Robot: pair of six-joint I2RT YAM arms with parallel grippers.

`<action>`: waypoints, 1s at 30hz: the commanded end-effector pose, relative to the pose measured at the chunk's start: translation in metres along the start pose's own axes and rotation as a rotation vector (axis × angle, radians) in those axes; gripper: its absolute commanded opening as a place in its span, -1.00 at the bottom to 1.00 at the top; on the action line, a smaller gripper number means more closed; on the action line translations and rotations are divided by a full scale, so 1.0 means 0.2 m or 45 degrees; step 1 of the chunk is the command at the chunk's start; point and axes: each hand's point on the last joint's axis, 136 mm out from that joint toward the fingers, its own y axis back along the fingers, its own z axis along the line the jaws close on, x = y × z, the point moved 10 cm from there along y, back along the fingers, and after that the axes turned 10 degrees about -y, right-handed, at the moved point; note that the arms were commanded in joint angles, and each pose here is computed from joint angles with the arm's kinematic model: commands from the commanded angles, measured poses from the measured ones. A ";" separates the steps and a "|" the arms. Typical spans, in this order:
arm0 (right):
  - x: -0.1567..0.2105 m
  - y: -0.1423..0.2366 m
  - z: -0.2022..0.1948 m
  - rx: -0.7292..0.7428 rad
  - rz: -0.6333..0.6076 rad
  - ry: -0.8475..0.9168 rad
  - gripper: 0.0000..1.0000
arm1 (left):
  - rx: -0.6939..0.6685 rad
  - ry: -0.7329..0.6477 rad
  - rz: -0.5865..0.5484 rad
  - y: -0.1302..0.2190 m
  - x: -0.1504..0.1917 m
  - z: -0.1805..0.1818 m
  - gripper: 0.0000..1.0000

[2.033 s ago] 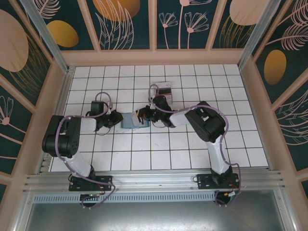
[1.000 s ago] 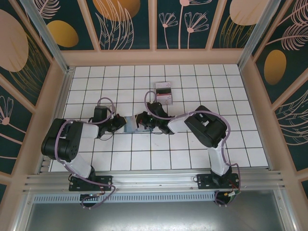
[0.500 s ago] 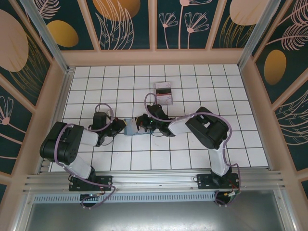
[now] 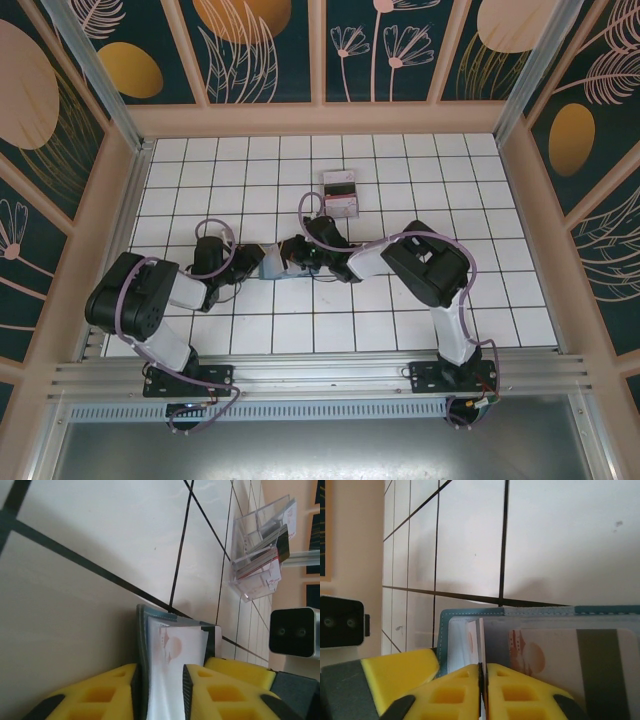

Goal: Put the credit cards into the card holder
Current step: Insert the credit card into the card slot.

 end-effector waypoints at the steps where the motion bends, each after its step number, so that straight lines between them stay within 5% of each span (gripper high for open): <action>1: 0.02 0.01 -0.06 0.143 0.049 0.032 -0.56 | -0.159 -0.010 0.158 0.01 0.08 0.04 -0.30; 11: -0.13 0.14 0.00 0.337 0.038 0.225 -0.16 | -0.315 -0.128 0.188 0.08 0.05 0.00 -0.29; 22: -0.20 0.14 0.12 0.355 0.190 0.360 -0.06 | -0.193 -0.100 0.255 0.04 0.07 -0.02 -0.56; 25: -0.22 0.16 0.18 0.427 0.140 0.431 0.14 | -0.176 -0.109 0.261 0.01 0.06 -0.04 -0.57; 30: -0.28 0.25 0.21 0.457 0.072 0.452 0.13 | -0.159 -0.127 0.257 -0.01 0.03 -0.06 -0.61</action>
